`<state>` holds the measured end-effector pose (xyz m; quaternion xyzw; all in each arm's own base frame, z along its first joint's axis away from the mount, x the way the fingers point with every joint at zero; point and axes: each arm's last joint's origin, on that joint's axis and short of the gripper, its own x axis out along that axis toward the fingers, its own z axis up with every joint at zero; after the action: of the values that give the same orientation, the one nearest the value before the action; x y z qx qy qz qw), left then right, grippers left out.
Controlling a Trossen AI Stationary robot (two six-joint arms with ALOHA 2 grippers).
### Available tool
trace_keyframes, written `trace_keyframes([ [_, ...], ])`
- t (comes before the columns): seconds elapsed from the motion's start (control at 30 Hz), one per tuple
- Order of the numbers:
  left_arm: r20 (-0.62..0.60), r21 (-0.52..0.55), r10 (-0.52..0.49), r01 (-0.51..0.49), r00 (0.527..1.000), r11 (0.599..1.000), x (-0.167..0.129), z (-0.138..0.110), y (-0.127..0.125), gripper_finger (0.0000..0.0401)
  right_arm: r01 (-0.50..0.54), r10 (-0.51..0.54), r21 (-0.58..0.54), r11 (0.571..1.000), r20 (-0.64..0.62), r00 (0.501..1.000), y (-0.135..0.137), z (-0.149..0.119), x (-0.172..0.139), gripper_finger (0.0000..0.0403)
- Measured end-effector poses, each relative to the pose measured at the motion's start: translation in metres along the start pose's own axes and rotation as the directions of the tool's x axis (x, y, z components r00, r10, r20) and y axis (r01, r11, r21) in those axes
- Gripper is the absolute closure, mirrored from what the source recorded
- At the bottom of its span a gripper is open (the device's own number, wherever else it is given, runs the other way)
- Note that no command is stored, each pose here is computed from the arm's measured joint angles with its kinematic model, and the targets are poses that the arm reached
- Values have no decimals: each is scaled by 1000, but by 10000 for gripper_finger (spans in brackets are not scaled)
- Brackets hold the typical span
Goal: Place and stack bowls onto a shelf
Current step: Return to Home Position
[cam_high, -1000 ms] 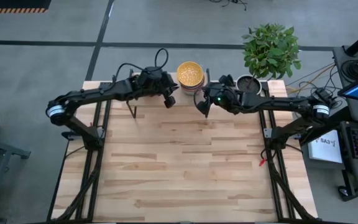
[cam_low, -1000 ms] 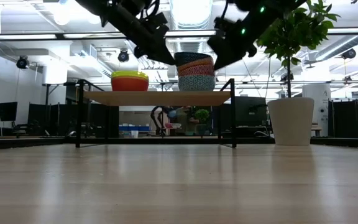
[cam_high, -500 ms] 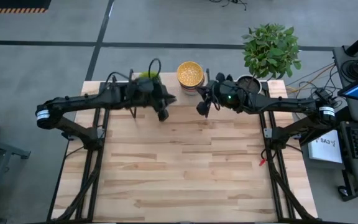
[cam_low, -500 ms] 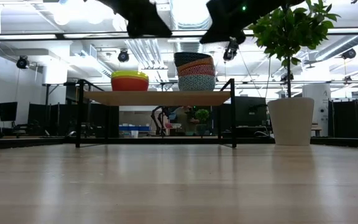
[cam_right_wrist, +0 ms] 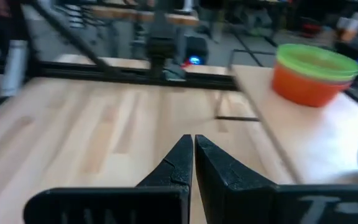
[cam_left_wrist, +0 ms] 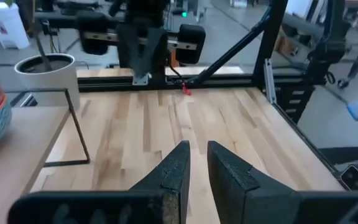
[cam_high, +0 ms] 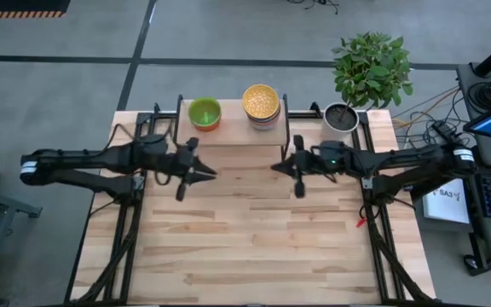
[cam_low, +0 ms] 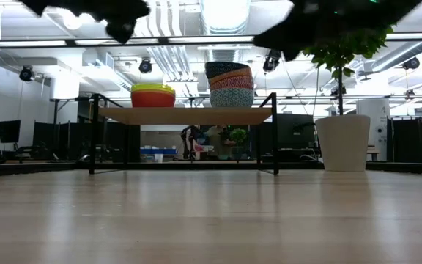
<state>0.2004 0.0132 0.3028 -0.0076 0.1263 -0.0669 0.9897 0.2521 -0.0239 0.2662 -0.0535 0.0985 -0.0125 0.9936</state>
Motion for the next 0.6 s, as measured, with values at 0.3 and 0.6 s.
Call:
trace_keyframes([
  [0.3, 92, -25, 72, -70, 993, 997, -33, -54, -7, 362, -37, 36, 14, 999, 27, 999, 10, -44, -47, 394],
  [0.6, 175, -73, 87, -75, 981, 995, -45, -91, -10, 362, -26, 25, 12, 1000, 122, 992, 16, -74, -90, 394],
])
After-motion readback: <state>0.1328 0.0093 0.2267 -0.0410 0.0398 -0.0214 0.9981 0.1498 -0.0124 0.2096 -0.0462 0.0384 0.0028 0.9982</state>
